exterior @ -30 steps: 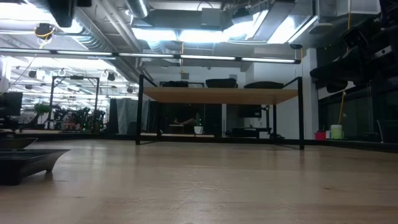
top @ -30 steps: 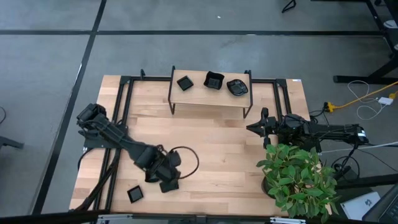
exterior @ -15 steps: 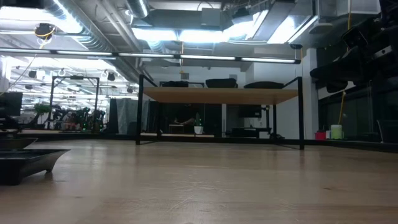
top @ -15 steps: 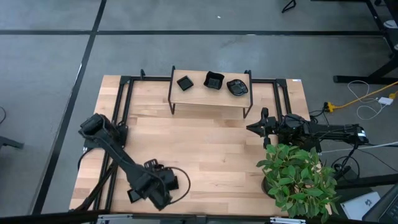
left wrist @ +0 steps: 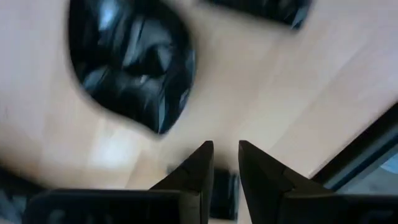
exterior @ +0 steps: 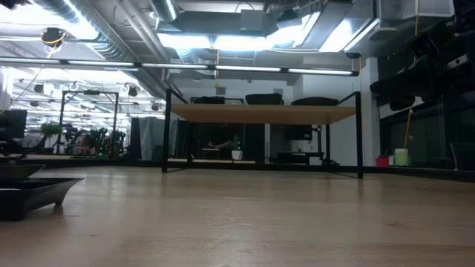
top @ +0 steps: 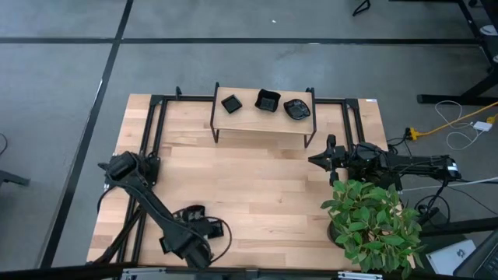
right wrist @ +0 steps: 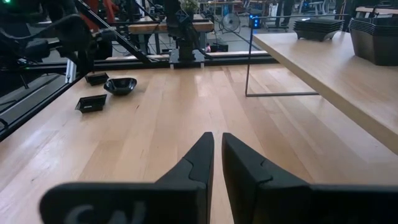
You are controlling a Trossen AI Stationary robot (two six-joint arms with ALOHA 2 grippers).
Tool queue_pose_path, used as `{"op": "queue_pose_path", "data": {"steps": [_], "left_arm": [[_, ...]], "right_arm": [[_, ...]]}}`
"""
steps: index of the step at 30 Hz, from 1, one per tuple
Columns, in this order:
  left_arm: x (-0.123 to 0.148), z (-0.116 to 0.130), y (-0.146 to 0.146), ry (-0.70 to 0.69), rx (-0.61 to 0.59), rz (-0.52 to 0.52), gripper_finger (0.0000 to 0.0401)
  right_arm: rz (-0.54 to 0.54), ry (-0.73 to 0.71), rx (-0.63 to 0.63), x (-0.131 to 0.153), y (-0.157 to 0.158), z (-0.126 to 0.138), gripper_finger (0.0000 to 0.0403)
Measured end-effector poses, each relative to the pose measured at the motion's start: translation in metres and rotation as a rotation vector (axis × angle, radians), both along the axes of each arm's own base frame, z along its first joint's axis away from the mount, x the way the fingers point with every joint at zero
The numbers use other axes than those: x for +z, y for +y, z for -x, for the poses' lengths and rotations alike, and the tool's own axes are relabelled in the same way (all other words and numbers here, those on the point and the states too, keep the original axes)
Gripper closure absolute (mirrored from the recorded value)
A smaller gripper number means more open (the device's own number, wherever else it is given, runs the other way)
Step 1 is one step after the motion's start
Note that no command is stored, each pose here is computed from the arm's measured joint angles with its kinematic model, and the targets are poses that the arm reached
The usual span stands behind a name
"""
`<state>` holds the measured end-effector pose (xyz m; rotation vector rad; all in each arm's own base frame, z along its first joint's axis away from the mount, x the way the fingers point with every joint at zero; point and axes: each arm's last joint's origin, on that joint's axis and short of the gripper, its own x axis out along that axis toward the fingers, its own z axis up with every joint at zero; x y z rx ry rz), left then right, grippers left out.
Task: Pick & Place Mini shaped plates
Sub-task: Stack the square plate on top of the square plate on the shelf
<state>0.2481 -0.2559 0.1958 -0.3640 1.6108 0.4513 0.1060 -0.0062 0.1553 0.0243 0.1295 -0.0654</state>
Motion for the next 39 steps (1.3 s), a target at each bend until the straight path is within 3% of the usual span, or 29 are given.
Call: {"op": "queue_pose_path", "data": {"steps": [8, 15, 34, 39], "left_arm": [[0.007, 0.033, -0.023, 0.036, 0.103, 0.013, 0.0331], [0.007, 0.049, -0.052, -0.048, 0.122, 0.120, 0.0331], [-0.051, 0.050, -0.063, 0.055, 0.031, -0.038, 0.0331], [-0.055, 0.050, -0.063, 0.074, 0.039, -0.059, 0.0333]], "right_arm": [[0.000, 0.000, 0.000, 0.000, 0.000, 0.000, 0.0369], [0.000, 0.000, 0.000, 0.000, 0.000, 0.000, 0.0369], [0.000, 0.000, 0.000, 0.000, 0.000, 0.000, 0.0369], [0.000, 0.000, 0.000, 0.000, 0.000, 0.000, 0.0369]]}}
